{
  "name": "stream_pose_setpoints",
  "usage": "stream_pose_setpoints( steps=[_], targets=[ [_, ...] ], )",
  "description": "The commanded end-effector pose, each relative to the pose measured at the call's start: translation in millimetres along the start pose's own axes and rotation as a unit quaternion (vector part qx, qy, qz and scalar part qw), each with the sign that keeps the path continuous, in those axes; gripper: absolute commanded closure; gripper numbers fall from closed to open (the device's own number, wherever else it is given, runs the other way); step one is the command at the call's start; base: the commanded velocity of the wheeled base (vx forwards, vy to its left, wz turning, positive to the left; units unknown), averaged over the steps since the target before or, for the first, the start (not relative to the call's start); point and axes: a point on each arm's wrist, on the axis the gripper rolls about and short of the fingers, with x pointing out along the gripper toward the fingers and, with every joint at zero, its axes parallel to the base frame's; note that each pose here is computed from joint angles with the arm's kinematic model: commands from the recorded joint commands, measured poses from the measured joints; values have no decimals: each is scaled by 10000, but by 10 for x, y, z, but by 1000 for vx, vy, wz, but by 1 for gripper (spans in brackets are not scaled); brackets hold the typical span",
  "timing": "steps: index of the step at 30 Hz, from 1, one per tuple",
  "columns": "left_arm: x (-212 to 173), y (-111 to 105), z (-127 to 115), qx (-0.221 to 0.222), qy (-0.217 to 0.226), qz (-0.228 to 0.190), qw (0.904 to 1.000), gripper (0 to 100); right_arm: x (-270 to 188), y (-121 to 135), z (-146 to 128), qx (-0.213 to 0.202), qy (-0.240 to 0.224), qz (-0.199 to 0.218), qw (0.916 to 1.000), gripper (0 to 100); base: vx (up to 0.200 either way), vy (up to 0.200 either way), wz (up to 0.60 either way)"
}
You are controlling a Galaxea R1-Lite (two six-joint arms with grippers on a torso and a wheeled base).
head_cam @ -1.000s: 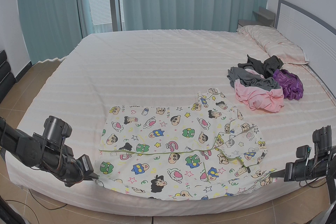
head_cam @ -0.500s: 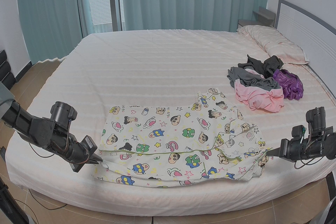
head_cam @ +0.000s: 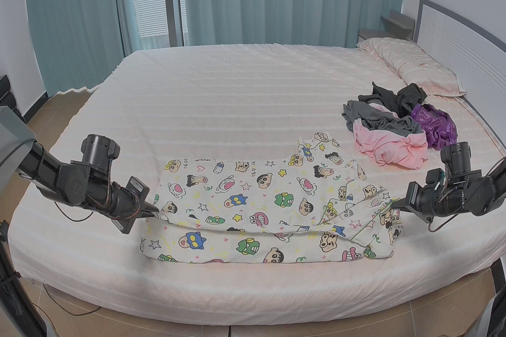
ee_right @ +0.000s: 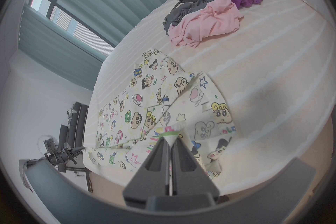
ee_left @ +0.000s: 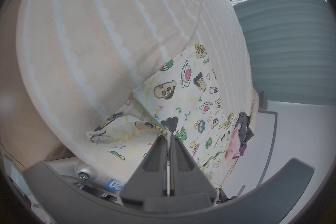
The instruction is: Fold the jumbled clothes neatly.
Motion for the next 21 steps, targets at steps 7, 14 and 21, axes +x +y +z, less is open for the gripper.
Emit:
stream_pose_setpoints(
  steps=[7,14,21],
  targets=[
    [183,-14,69,-94,-94,-131,9998,100,281,72,73,50,-65,-139,9999,100,0,0,0],
    [329,-6,128,-122,-206,10,9997,100,406,141,146,64,-216,-232,9995,100,0,0,0],
    [391,-39,167,-107,-216,-10,9997,100,472,184,173,258,-269,-234,9990,100,0,0,0]
  ],
)
